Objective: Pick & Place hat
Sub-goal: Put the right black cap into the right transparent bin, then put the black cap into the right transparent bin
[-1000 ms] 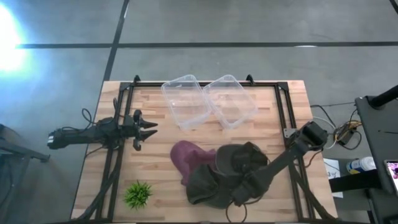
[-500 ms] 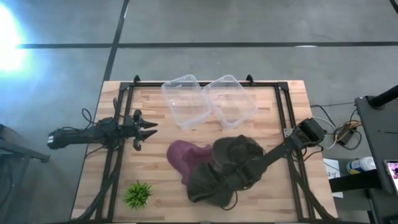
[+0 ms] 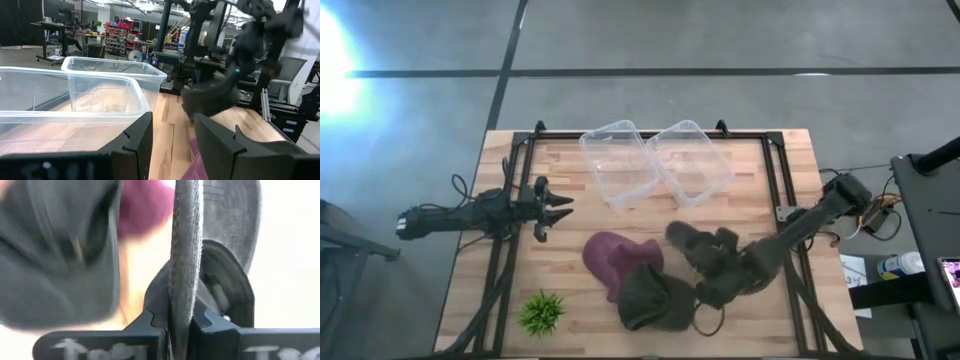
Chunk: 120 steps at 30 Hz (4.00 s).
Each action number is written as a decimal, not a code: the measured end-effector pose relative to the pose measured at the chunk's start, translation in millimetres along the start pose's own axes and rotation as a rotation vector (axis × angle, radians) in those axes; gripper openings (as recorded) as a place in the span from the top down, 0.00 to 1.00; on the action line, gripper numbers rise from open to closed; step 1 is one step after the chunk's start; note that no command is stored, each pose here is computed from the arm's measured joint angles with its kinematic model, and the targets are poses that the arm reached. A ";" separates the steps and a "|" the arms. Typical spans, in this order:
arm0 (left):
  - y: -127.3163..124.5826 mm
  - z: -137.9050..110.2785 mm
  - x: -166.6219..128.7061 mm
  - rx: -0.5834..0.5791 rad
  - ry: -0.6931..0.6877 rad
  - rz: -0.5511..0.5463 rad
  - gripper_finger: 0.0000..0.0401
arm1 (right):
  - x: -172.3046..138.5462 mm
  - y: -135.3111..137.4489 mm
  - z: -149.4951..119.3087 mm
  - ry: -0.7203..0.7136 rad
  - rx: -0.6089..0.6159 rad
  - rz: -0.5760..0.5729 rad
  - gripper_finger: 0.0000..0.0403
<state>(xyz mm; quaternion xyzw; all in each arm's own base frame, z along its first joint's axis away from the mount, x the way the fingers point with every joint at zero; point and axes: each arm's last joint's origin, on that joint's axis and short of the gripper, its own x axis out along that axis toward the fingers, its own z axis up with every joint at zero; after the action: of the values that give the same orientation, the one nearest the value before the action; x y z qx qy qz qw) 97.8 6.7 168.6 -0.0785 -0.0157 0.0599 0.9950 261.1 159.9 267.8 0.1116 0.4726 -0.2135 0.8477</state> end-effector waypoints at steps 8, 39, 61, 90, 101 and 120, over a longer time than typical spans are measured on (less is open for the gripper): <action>0.0 0.0 0.0 0.000 0.000 0.000 0.65 | -86.0 -64.8 51.3 -0.507 0.261 -0.056 0.97; 0.0 0.4 0.0 0.013 -0.004 0.000 0.65 | 55.4 -260.5 126.2 -0.182 0.336 0.075 0.75; -2.4 16.0 -1.3 -0.982 -0.143 -0.103 0.65 | 23.7 -95.3 53.2 0.196 0.026 0.397 0.48; -3.7 -1.9 0.5 -1.073 0.103 -0.100 0.65 | 149.6 15.5 29.3 0.390 -0.178 0.539 0.61; -3.7 -2.0 0.6 -1.073 0.104 -0.099 0.65 | 78.6 -20.6 37.8 0.404 -0.143 0.381 0.96; -0.4 -1.1 0.9 -1.071 0.020 -0.004 0.65 | -43.7 -179.4 79.0 -0.499 0.419 -0.546 0.97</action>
<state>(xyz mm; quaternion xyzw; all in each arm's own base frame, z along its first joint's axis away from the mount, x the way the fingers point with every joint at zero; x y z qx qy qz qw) 98.8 6.3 167.6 -0.5757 -0.0346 0.0408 0.8159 216.5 -18.3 348.9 0.0973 0.2116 -0.5419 0.8075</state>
